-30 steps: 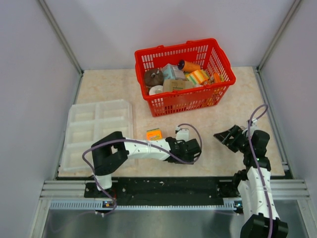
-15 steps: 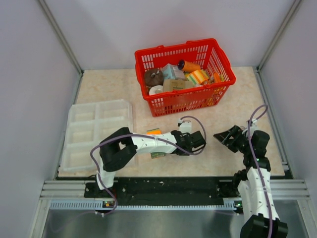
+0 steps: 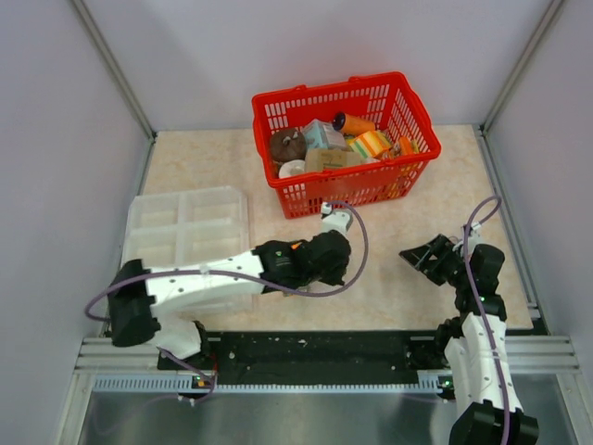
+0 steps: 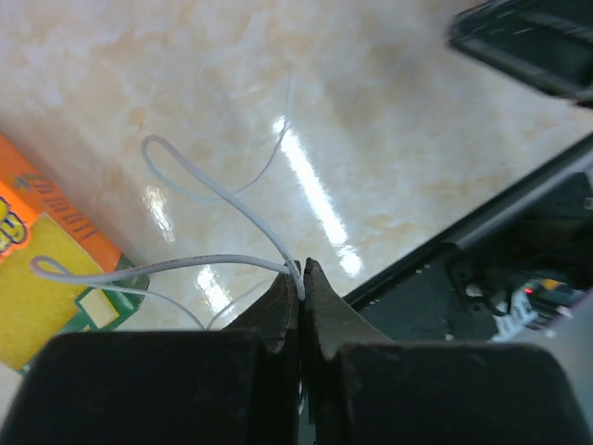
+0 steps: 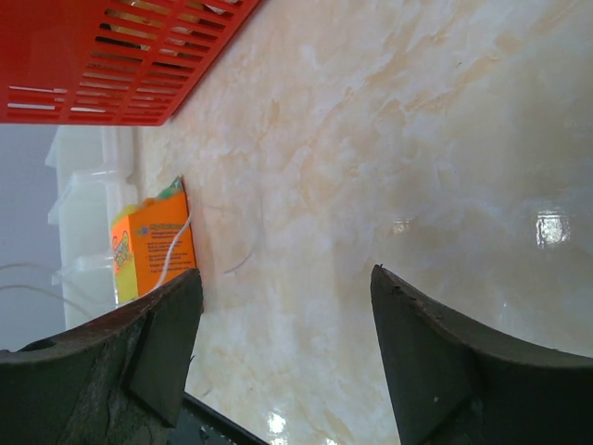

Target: Untangle the cables

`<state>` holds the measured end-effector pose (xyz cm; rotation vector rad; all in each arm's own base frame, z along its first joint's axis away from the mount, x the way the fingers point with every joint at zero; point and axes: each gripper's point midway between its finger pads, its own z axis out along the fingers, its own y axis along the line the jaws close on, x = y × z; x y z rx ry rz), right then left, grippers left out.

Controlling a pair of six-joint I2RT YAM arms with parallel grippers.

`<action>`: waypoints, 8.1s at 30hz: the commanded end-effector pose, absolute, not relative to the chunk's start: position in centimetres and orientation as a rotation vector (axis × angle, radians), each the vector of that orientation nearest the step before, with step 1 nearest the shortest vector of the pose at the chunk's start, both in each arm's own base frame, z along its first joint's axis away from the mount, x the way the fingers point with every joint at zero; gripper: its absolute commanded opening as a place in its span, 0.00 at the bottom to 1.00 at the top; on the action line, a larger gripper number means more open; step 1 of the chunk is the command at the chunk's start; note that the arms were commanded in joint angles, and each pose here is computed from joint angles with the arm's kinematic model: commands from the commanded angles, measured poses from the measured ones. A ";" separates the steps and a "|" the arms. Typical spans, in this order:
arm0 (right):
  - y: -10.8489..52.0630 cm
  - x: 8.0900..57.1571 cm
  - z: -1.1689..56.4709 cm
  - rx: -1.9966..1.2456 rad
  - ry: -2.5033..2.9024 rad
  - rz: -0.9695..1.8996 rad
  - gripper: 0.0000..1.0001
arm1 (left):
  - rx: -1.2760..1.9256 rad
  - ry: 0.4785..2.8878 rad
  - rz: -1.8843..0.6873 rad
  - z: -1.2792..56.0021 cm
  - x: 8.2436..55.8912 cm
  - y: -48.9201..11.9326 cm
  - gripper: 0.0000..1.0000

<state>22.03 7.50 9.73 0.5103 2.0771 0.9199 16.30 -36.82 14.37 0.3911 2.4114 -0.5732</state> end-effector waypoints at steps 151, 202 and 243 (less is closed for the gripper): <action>8.2 22.4 10.9 0.435 2.017 0.971 0.72 | -1.185 1.907 -0.489 12.4 36.2 0.1 0.45; 17.0 20.3 11.6 0.216 2.254 1.013 0.14 | -0.131 2.045 -1.029 20.7 26.7 -19.0 0.47; 15.0 18.7 11.9 0.570 2.196 1.105 0.00 | 0.652 2.168 -1.336 16.9 12.6 -39.4 0.50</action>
